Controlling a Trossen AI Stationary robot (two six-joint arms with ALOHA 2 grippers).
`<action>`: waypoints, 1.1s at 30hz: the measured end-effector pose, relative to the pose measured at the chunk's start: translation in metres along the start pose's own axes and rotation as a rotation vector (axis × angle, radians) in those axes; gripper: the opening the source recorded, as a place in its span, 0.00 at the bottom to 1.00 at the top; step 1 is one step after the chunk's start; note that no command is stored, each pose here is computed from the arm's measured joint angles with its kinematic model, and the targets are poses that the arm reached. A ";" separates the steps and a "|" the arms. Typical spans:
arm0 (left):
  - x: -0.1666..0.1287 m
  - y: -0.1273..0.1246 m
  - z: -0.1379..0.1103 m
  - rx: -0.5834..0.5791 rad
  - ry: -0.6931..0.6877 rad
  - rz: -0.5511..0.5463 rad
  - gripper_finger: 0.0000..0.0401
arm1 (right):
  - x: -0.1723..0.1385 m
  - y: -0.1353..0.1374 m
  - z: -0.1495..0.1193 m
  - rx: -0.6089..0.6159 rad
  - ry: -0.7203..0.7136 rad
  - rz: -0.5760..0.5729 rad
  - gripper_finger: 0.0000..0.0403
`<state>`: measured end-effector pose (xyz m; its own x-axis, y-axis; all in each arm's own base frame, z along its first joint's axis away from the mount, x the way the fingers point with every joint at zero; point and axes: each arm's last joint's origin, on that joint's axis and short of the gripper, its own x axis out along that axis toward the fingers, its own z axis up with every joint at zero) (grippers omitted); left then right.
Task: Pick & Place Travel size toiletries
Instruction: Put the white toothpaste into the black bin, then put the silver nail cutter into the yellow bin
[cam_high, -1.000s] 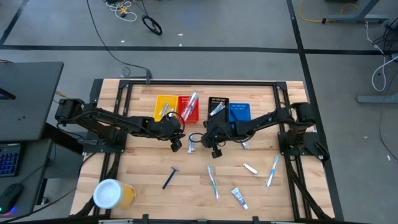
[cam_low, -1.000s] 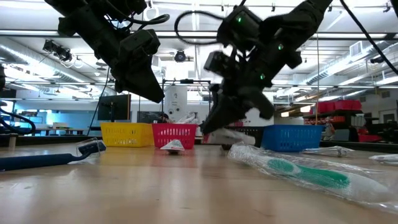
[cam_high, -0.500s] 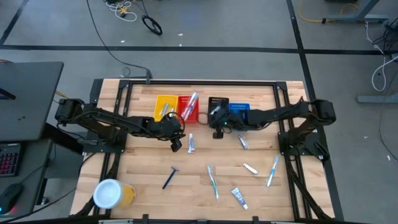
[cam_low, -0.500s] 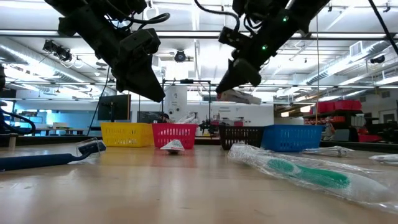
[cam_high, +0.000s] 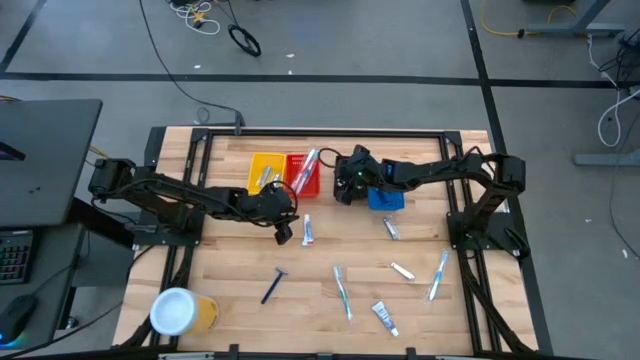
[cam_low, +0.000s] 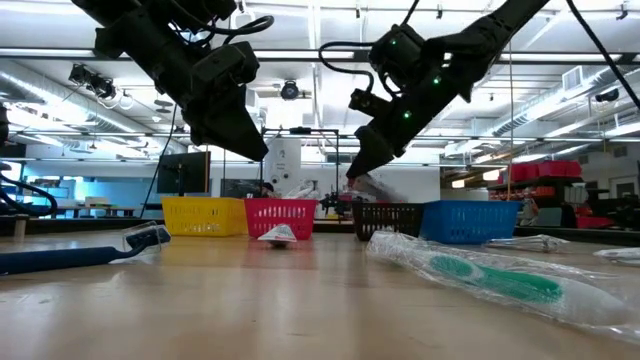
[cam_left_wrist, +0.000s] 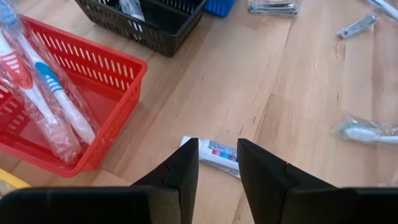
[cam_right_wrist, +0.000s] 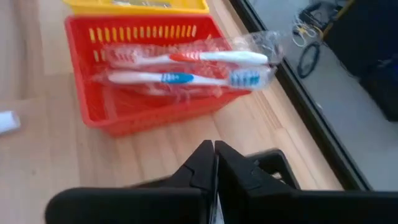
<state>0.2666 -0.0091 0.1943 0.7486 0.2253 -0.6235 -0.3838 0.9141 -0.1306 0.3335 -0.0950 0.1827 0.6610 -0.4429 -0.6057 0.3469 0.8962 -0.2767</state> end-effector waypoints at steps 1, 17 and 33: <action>0.000 0.000 0.000 0.000 0.000 0.000 0.29 | 0.002 -0.002 -0.001 0.005 -0.006 0.011 0.06; 0.000 0.000 0.000 -0.001 -0.003 -0.001 0.29 | 0.004 0.012 -0.010 0.017 0.020 0.192 0.17; 0.000 0.000 0.000 -0.001 -0.003 -0.001 0.29 | -0.022 0.081 -0.012 -0.078 0.053 0.461 0.17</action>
<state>0.2667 -0.0092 0.1946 0.7506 0.2250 -0.6213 -0.3833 0.9142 -0.1319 0.3397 -0.0123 0.1646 0.6989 0.0021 -0.7152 -0.0272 0.9994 -0.0236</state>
